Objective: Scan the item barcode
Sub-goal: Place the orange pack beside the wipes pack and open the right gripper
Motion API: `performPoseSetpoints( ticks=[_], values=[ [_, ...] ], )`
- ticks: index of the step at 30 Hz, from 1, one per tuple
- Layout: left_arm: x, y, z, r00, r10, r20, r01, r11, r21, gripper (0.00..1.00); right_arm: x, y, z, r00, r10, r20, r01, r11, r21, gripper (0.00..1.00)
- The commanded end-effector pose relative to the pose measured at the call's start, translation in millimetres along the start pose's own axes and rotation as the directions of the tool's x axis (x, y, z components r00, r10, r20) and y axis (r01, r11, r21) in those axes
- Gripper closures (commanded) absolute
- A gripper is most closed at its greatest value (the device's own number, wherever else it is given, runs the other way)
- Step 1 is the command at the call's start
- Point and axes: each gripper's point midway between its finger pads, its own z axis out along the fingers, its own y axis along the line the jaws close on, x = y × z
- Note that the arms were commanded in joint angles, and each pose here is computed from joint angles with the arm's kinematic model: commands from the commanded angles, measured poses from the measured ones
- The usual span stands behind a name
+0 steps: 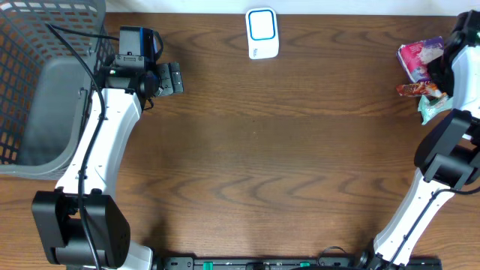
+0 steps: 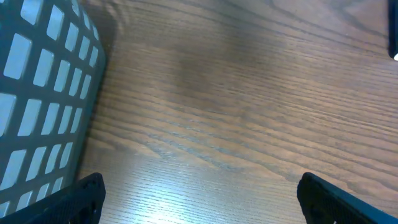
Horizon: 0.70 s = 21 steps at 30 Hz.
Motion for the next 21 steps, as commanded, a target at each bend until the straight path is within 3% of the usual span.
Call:
performPoseSetpoints(
  ticks=[1, 6, 11, 16, 17, 18, 21],
  values=[
    [2, 4, 3, 1.000, 0.006, -0.010, -0.007, 1.000, -0.014, 0.02, 8, 8, -6, 0.999, 0.007, -0.038, -0.009, 0.999, -0.054, 0.59],
    [2, 4, 3, 1.000, 0.006, -0.010, -0.007, 1.000, -0.014, 0.02, 4, 6, -16, 0.999, -0.033, -0.024, 0.031, 0.998, -0.061, 0.38],
    [2, 4, 3, 1.000, 0.006, -0.010, -0.007, 1.000, -0.014, 0.02, -11, 4, -55, 1.000, -0.013, 0.027, 0.015, 0.994, -0.105, 0.36],
    [2, 4, 3, 1.000, 0.006, -0.010, -0.007, 1.000, -0.014, 0.02, -21, -8, -131, 0.996, -0.004, 0.091, 0.021, 0.983, -0.180, 0.35],
    [2, 4, 3, 1.000, 0.006, -0.010, -0.007, 1.000, -0.014, 0.02, -18, -10, -143, 0.995, -0.008, 0.095, 0.026, 0.982, -0.188, 0.11],
    [2, 4, 3, 1.000, 0.006, -0.010, -0.007, 1.000, -0.014, 0.02, -16, -11, -151, 0.995, -0.014, 0.096, 0.033, 0.981, -0.192, 0.01],
    [2, 4, 3, 1.000, 0.006, -0.010, -0.007, 1.000, -0.014, 0.02, -1, -16, -175, 0.995, -0.046, 0.088, 0.063, 0.979, -0.194, 0.01]
  ],
)
